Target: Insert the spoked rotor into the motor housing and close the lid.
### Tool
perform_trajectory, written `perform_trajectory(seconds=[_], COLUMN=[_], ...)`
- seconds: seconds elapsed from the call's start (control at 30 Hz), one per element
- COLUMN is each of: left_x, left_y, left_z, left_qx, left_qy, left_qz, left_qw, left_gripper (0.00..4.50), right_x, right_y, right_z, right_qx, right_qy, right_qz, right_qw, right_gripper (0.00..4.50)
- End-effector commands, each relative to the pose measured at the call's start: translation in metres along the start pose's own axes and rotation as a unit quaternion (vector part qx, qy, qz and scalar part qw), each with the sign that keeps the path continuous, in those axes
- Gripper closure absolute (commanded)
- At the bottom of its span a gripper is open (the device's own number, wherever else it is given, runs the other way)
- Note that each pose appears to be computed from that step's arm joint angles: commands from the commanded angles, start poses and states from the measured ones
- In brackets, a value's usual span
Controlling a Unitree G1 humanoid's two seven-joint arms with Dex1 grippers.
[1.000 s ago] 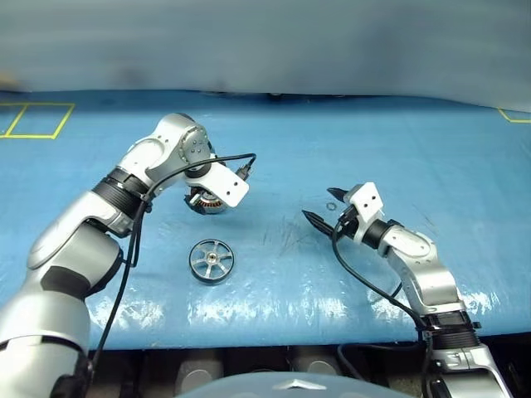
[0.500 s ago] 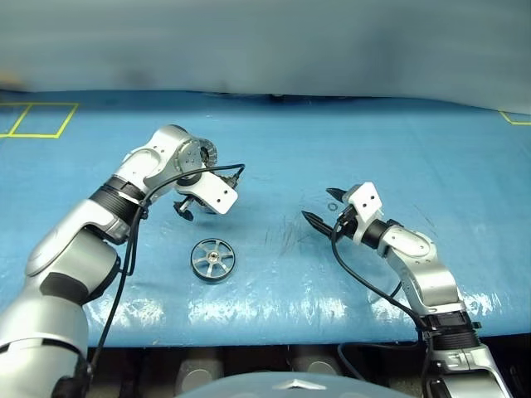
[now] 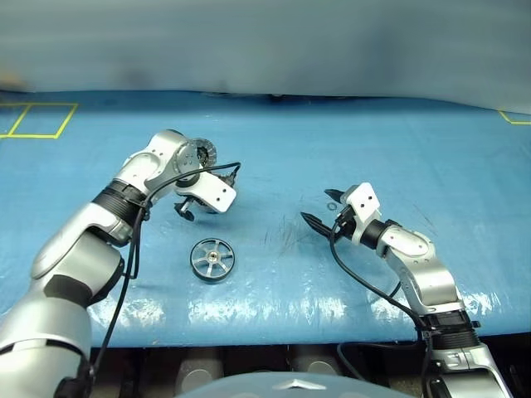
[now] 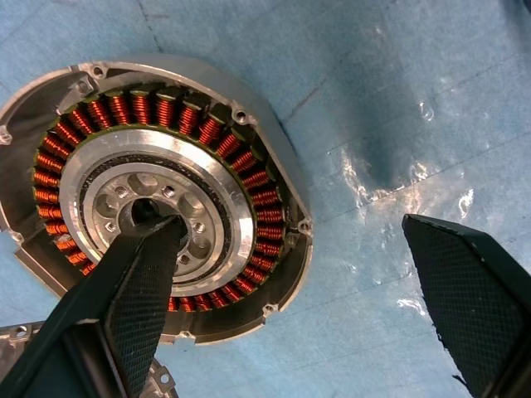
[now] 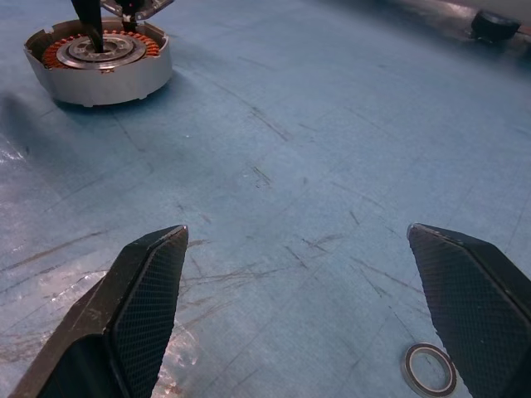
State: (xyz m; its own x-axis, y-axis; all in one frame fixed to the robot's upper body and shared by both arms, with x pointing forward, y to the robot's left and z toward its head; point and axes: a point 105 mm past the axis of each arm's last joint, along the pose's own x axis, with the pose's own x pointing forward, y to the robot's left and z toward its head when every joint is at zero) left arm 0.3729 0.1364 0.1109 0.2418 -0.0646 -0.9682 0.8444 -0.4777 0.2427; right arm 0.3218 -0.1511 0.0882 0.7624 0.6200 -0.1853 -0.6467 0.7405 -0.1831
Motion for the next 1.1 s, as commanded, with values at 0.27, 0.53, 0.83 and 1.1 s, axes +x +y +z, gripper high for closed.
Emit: perform_trajectory(seconds=[0.27, 0.53, 0.83, 1.1], left_x=[0.027, 0.027, 0.010, 0.010], left_y=[-0.020, -0.012, 0.014, 0.016], left_z=[0.001, 0.007, 0.067, 0.100], left_qx=[0.014, 0.025, 0.122, 0.191], left_qy=[0.007, -0.006, -0.071, -0.096], left_qz=[-0.038, -0.011, 0.025, 0.019], left_qw=[0.999, 1.000, 0.990, 0.977], left_gripper=[2.21, 2.44, 2.44, 2.44], right_x=[0.000, -0.005, -0.011, -0.026], right_y=[-0.005, -0.008, -0.008, -0.008], right_z=[0.015, 0.012, 0.010, 0.002], right_qx=[-0.018, -0.014, -0.003, 0.008], right_qy=[-0.025, -0.027, -0.032, -0.028], right_qz=[-0.010, -0.026, -0.044, -0.078], right_qw=[0.999, 0.999, 0.999, 0.996], right_gripper=[0.00, 0.00, 0.00, 0.00])
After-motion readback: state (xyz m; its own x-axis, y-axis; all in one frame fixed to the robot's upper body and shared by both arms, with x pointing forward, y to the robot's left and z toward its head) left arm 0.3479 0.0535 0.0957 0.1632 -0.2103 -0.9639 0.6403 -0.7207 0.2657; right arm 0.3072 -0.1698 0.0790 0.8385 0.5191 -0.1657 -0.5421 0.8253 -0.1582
